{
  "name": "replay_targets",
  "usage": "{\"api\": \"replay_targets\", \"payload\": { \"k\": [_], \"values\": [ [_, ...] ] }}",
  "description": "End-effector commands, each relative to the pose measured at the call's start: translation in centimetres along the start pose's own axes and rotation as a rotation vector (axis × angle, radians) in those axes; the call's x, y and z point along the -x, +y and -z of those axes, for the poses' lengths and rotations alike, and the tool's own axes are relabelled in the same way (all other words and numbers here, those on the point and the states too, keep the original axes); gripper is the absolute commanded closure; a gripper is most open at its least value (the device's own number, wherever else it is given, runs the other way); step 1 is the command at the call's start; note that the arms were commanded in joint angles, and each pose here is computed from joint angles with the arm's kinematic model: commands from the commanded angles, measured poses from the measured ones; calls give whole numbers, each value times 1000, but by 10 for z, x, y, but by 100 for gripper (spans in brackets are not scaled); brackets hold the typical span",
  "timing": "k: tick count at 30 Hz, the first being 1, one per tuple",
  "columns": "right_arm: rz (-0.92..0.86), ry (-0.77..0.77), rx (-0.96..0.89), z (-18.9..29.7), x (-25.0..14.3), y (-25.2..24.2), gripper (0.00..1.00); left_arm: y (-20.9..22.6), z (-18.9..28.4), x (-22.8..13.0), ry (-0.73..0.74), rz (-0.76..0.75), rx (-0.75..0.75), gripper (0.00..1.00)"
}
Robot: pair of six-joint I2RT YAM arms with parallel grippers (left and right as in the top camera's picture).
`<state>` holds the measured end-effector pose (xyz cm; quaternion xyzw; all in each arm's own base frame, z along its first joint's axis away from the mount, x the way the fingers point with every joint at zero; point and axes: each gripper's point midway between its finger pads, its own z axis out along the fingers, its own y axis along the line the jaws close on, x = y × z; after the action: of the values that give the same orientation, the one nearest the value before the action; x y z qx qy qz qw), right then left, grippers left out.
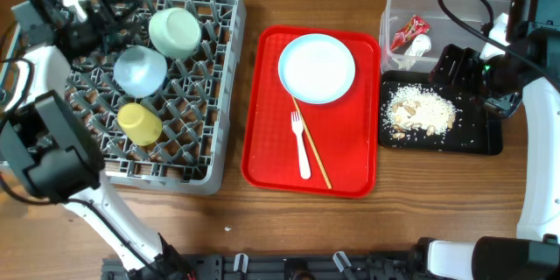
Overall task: Sort waste into correct bins and load items into the dishwasher rack
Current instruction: 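Lift the green bowl and place it in the dish rack, then grasp the white plastic fork on the red tray with left gripper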
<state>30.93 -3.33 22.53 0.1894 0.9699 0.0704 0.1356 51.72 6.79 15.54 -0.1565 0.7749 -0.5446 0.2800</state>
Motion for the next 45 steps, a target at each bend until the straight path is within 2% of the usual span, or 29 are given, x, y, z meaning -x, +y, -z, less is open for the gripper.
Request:
{"api": "replay_targets", "payload": {
  "k": [1, 3, 5, 7, 8, 9, 13, 15, 18, 21, 25, 32, 36, 45],
  "values": [
    [15, -13, -8, 5, 2, -1, 0, -78, 29, 19, -115, -189, 53, 0],
    [15, -14, -8, 5, 2, -1, 0, -114, 29, 9, -115, -238, 55, 0],
    [15, -14, -8, 5, 2, -1, 0, -132, 22, -11, -117, -294, 179, 0],
    [15, -15, -7, 5, 3, -1, 0, -123, 13, -43, -93, -269, 433, 0],
    [15, -16, -7, 5, 3, -1, 0, -116, 5, -73, -34, -242, 557, 0],
    [15, -17, -7, 5, 3, -1, 0, -114, -5, -94, 18, -243, 620, 0],
    [15, -18, -7, 5, 3, -1, 0, -130, -42, -147, 173, -279, 592, 0],
    [15, -18, -7, 5, 3, -1, 0, -134, -55, -174, 221, -230, 620, 0],
    [15, -17, -7, 5, 3, -1, 0, -109, -50, -218, 202, -160, 944, 0],
    [15, -17, -6, 5, 3, -1, 0, -99, -67, -275, 253, -184, 1045, 0],
    [15, -15, -7, 5, 3, -1, 0, -57, -97, -346, 356, -230, 1097, 0],
    [15, -14, -7, 5, 2, -1, 0, 5, -116, -386, 478, -256, 1208, 0],
    [15, -14, -8, 5, 2, -1, 0, 11, -124, -404, 514, -286, 1207, 0],
    [15, -13, -7, 5, 2, -1, 0, 17, -119, -408, 523, -298, 1225, 4]
  ]
}}
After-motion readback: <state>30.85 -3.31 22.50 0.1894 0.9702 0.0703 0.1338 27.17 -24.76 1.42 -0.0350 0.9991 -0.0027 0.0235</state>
